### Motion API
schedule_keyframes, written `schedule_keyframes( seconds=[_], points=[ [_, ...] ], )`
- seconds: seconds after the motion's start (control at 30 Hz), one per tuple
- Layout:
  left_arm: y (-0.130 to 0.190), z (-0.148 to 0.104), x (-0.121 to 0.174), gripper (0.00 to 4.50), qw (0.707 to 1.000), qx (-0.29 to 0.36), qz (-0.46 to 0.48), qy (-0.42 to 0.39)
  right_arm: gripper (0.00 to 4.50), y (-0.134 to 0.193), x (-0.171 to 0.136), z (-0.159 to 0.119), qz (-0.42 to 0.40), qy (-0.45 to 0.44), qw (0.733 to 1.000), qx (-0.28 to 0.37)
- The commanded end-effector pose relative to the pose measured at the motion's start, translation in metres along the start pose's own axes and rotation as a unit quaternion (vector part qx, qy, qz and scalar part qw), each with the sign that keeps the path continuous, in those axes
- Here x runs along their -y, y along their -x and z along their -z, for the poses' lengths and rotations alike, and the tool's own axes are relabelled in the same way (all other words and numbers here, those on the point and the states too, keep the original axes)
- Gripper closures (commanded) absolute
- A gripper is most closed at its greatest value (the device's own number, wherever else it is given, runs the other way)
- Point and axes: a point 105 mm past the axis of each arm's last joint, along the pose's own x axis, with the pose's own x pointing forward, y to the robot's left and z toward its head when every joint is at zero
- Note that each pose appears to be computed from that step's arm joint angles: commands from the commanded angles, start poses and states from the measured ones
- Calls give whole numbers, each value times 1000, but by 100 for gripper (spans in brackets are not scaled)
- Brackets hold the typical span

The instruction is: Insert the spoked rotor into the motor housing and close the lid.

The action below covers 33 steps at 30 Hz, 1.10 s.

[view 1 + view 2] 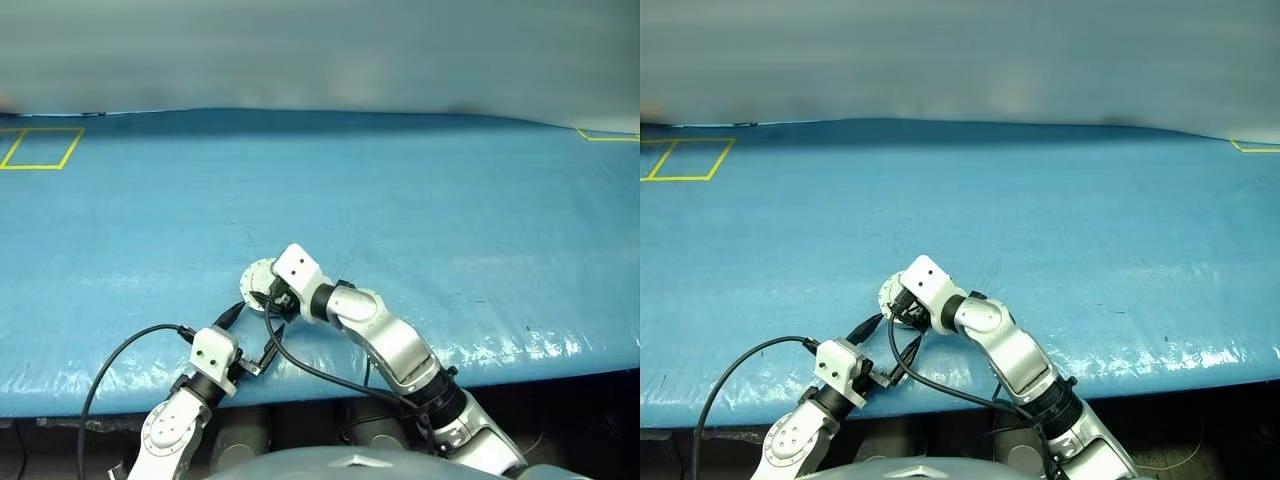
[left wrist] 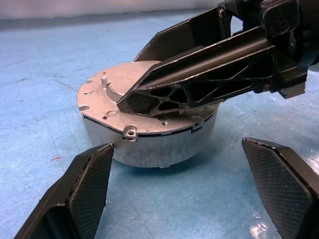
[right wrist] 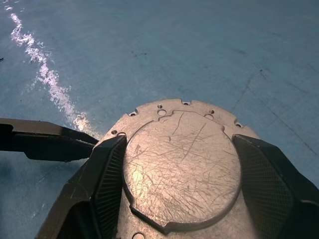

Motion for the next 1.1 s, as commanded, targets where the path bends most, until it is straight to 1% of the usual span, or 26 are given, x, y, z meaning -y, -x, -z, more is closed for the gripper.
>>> schedule_keyframes(
  seconds=[0.03, 0.23, 0.37, 0.73, 0.83, 1.1],
  points=[
    [-2, -10, 3, 0, 1000, 21, 7, -8, 147, -2, -1, 2, 5, 10, 1000, -5],
    [-2, -12, 2, 0, 1000, 23, 6, -8, 147, -1, 0, 8, -8, 23, 1000, -18],
    [-2, -12, 3, 0, 1000, 22, 6, -7, 147, -1, 8, 8, -3, 29, 999, -20],
    [4, -11, 1, 0, 1000, 19, -2, -2, 147, -3, 11, 11, 0, 20, 1000, -22],
    [8, -11, -1, 64, 1000, 15, -6, -9, 147, -3, 12, 12, -1, 16, 1000, -23],
    [12, -12, -4, 332, 1000, 12, -12, -11, 147, -5, 17, 14, -9, 26, 999, -31]
  ],
)
